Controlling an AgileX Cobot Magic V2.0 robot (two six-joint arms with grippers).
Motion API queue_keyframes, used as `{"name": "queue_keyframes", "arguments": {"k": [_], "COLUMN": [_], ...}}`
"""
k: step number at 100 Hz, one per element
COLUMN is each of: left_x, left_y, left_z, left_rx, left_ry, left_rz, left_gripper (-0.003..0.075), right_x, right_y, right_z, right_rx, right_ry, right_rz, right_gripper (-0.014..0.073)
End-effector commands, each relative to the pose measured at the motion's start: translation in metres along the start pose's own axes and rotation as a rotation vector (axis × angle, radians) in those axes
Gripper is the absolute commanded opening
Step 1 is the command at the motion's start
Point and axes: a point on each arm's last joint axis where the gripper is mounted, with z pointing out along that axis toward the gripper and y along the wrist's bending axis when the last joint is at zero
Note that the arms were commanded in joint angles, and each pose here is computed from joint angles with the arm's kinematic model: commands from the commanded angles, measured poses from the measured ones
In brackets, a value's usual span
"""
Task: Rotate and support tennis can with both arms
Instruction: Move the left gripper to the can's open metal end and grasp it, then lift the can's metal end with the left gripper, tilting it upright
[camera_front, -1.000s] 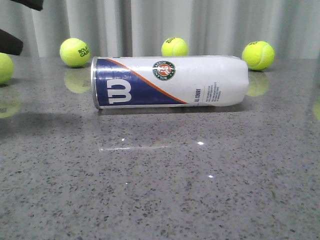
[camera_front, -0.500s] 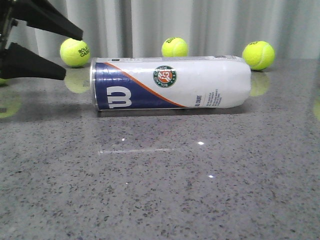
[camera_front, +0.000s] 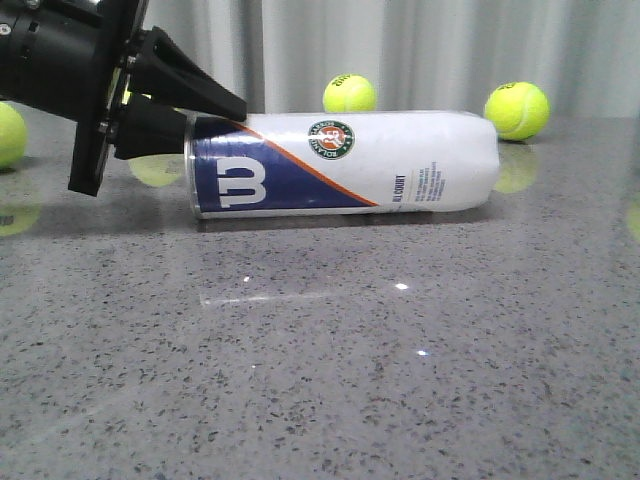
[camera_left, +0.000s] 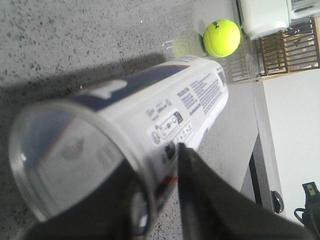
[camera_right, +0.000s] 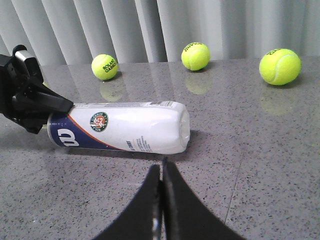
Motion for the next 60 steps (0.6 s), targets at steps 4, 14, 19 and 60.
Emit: {"name": "queue_keyframes", "arguments": {"k": [4, 14, 19, 60], "left_x": [-0.005, -0.004, -0.004, 0.003], "left_y": [-0.028, -0.031, -0.033, -0.107], "left_z": [-0.006, -0.006, -0.007, -0.044], "left_rx": [0.124, 0.158, 0.180, 0.223], "left_ry": [-0.032, -0.020, -0.017, -0.093], "left_rz": [0.046, 0.058, 0.064, 0.331], "left_gripper": [-0.0021, -0.0021, -0.0021, -0.0021], "right_x": [-0.016, -0.016, -0.016, -0.016], "right_y": [0.002, 0.002, 0.002, 0.002], "right_z": [-0.002, -0.002, -0.002, -0.002], "right_rx": [0.002, 0.002, 0.002, 0.002], "right_ry": [-0.105, -0.105, -0.105, -0.105], "right_rz": [-0.018, -0.018, -0.018, -0.018], "right_gripper": [-0.0057, -0.0057, -0.0057, -0.0057]}}
